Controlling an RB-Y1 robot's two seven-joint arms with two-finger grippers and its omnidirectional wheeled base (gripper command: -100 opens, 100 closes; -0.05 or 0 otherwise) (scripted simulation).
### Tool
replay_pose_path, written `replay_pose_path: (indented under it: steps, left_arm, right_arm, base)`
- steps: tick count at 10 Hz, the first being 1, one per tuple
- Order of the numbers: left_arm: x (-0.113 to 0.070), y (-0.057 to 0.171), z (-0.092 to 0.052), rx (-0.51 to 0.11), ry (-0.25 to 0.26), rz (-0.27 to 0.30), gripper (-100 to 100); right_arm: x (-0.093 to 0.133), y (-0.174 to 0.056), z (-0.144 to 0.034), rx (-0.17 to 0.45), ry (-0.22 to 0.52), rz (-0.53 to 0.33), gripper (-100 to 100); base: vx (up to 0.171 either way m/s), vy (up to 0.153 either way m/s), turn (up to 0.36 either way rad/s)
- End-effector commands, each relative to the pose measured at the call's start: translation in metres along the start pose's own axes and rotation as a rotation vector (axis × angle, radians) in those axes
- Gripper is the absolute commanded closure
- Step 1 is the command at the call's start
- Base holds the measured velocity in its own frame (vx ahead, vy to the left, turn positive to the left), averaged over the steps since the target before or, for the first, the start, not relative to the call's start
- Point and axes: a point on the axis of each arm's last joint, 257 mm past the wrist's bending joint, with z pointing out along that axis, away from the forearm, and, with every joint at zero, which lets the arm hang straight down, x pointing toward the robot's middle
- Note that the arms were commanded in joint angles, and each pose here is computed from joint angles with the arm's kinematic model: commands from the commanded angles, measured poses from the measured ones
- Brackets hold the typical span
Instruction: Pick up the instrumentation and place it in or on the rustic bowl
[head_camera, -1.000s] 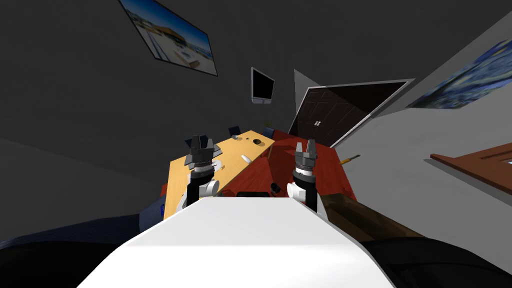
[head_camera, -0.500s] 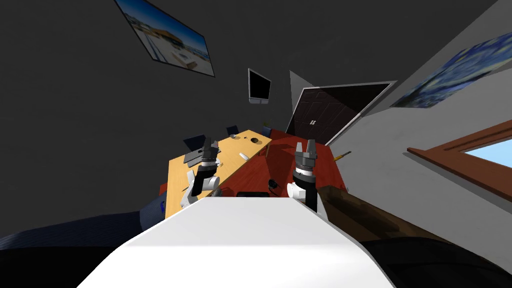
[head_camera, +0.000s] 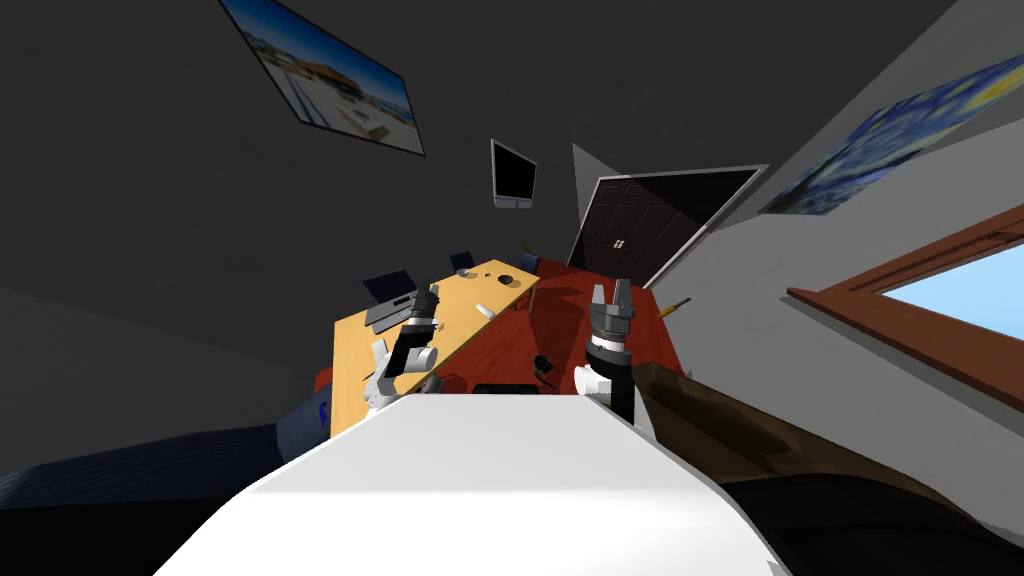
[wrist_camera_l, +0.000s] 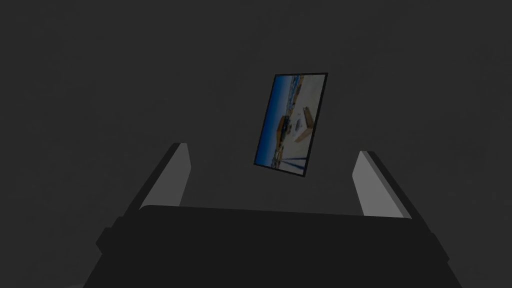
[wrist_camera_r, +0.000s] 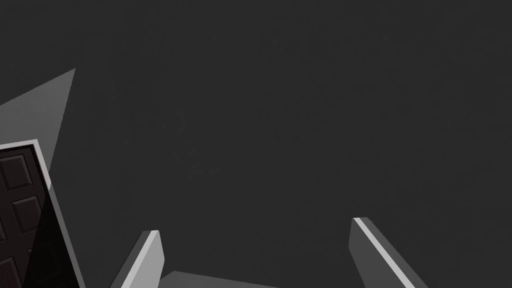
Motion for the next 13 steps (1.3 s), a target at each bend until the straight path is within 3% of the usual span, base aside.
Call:
replay_pose_path:
  steps: [1, 6, 12, 13]
  left_arm:
    - [0.001, 0.024, -0.001, -0.054, 0.009, 0.013, -100]
    - [-0.001, 0.097, 0.009, -0.228, 0.042, 0.062, -100]
    - [-0.004, 0.175, 0.007, -0.433, 0.082, 0.103, -100]
    - [-0.003, 0.186, 0.001, -0.467, 0.089, 0.103, -100]
  right_arm:
    - [0.0, 0.0, 0.0, 0.0, 0.0, 0.0, 0]
    - [0.0, 0.0, 0.0, 0.0, 0.0, 0.0, 0]
    - [0.0, 0.0, 0.0, 0.0, 0.0, 0.0, 0]
    - [0.0, 0.0, 0.0, 0.0, 0.0, 0.0, 0]
  base:
    - [-0.059, -0.031, -0.032]
    - [-0.029, -0.024, -0.049]
    - [-0.006, -0.021, -0.057]
    - [0.006, -0.017, -0.042]
